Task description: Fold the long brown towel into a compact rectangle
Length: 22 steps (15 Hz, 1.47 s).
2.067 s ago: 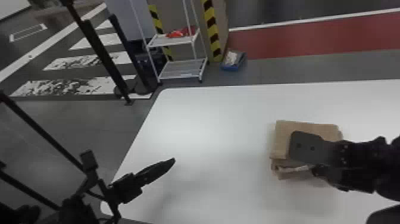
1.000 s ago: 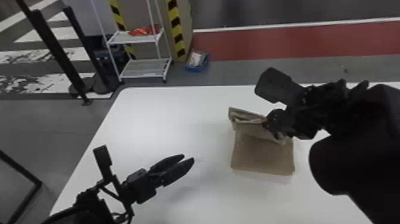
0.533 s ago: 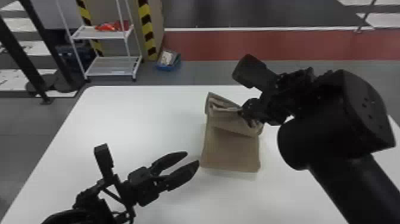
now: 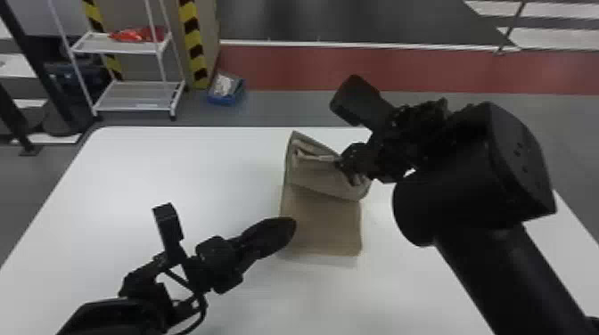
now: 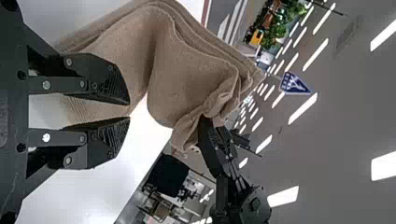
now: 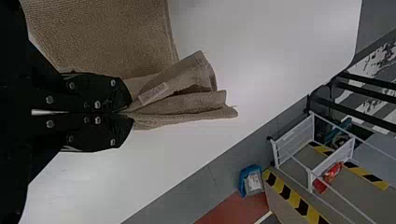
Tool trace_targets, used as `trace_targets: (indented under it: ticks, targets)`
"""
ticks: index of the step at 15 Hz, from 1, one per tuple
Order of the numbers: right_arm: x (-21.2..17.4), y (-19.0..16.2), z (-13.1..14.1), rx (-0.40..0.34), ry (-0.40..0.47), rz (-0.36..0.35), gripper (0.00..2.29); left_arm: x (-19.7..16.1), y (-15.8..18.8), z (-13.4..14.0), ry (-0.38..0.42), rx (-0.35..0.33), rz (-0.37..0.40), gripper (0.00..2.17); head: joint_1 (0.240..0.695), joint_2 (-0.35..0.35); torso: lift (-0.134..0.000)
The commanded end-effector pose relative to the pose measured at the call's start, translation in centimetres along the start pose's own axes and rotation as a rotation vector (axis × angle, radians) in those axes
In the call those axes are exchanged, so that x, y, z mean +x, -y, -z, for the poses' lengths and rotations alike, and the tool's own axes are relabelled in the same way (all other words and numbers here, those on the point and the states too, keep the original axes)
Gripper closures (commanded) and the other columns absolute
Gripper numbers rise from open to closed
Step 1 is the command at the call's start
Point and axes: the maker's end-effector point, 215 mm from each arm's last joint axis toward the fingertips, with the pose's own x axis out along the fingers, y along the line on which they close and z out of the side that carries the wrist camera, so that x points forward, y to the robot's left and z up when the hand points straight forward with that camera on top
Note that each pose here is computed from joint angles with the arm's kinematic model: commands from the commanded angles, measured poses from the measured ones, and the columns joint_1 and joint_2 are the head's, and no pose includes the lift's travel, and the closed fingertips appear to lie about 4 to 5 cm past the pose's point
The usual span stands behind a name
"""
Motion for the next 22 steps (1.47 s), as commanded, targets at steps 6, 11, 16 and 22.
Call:
trace_targets:
  ticks: [6,11,16,22]
  targets:
    - [-0.4,1.4,1.0,-0.003,-0.016,0.009,1.38,3.0,2.5,2.0,-0.024,0.062,0.043,2.15,0.695,-0.103,-0.124]
    - [0.1,2.6,0.8,0.022,-0.011,0.009,1.38,5.3,3.1,1.9,-0.019,0.105,0.062,2.15,0.695,-0.129,-0.124]
    - [-0.1,2.9,0.6,0.036,0.003,0.009,1.38,5.8,0.8,4.1,-0.101,0.192,-0.01,2.15,0.695,-0.141,-0.124]
    - [1.6,5.2,1.4,0.019,-0.022,0.014,1.38,5.2,0.2,8.0,-0.245,0.182,-0.023,2.15,0.695,-0.14,-0.124]
